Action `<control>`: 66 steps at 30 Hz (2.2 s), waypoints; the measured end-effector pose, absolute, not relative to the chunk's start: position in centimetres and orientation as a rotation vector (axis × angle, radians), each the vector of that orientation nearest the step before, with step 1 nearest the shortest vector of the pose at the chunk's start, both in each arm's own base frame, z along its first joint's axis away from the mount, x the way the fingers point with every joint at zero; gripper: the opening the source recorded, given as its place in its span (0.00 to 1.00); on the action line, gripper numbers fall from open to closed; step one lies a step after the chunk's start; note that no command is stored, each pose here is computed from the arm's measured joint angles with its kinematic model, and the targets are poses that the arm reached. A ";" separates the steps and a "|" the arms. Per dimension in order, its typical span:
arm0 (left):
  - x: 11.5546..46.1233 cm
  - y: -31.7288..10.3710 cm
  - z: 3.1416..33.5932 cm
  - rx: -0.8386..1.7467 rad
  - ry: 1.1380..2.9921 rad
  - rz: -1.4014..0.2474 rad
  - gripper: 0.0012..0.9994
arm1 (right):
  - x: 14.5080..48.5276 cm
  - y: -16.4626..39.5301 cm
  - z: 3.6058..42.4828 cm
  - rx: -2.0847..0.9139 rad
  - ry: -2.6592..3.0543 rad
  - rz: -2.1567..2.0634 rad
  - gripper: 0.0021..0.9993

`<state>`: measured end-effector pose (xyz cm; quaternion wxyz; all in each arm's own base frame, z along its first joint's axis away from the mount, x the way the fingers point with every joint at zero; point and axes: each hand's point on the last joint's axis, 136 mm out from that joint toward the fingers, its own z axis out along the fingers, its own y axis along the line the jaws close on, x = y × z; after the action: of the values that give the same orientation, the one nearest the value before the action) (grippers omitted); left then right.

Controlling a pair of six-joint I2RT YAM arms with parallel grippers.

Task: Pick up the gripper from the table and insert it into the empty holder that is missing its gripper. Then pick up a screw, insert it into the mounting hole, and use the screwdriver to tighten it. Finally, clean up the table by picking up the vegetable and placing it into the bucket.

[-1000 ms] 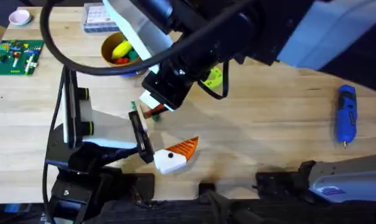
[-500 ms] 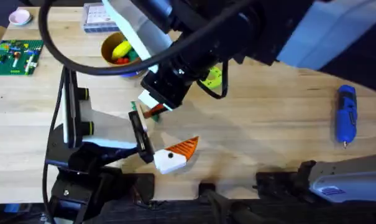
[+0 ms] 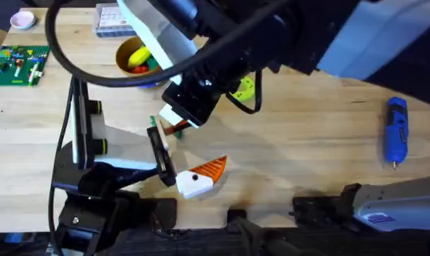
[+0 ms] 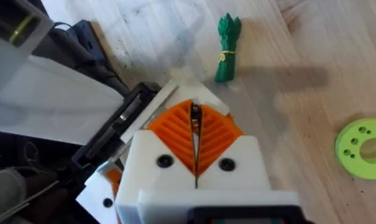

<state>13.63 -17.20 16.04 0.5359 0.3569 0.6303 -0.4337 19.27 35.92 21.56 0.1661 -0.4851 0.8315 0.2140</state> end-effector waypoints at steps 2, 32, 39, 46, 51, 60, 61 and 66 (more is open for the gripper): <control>13.6 -17.2 16.0 0.849 1.502 -1.033 0.99 | 19.3 36.0 21.5 -1.382 2.369 0.609 0.00; 13.6 -17.2 16.0 0.846 1.504 -1.035 0.99 | 19.5 36.4 20.5 -1.396 2.392 0.601 0.08; 13.6 -17.2 16.0 0.848 1.502 -1.033 0.99 | 20.0 35.8 21.0 -1.377 2.391 0.595 0.82; 13.6 -17.2 16.0 0.849 1.501 -1.032 0.99 | 21.1 33.7 24.3 -1.283 2.341 0.615 0.83; 13.6 -17.2 16.0 0.849 1.501 -1.032 0.99 | 23.0 30.4 26.4 -1.156 2.351 0.597 0.84; 13.7 -17.2 16.0 0.854 1.497 -1.026 0.03 | 27.9 20.0 29.0 -0.762 2.442 0.465 0.84; 13.6 -17.2 16.1 0.854 1.497 -1.026 0.01 | 28.1 18.7 29.6 -0.718 2.436 0.443 0.84; 13.6 -17.2 16.0 0.854 1.497 -1.026 0.00 | 28.4 11.5 33.2 -0.456 2.365 0.272 0.84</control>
<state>13.65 -17.19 16.05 0.5379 0.3591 0.6291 -0.4313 28.36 11.52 33.15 0.3512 -0.1760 0.9136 0.1049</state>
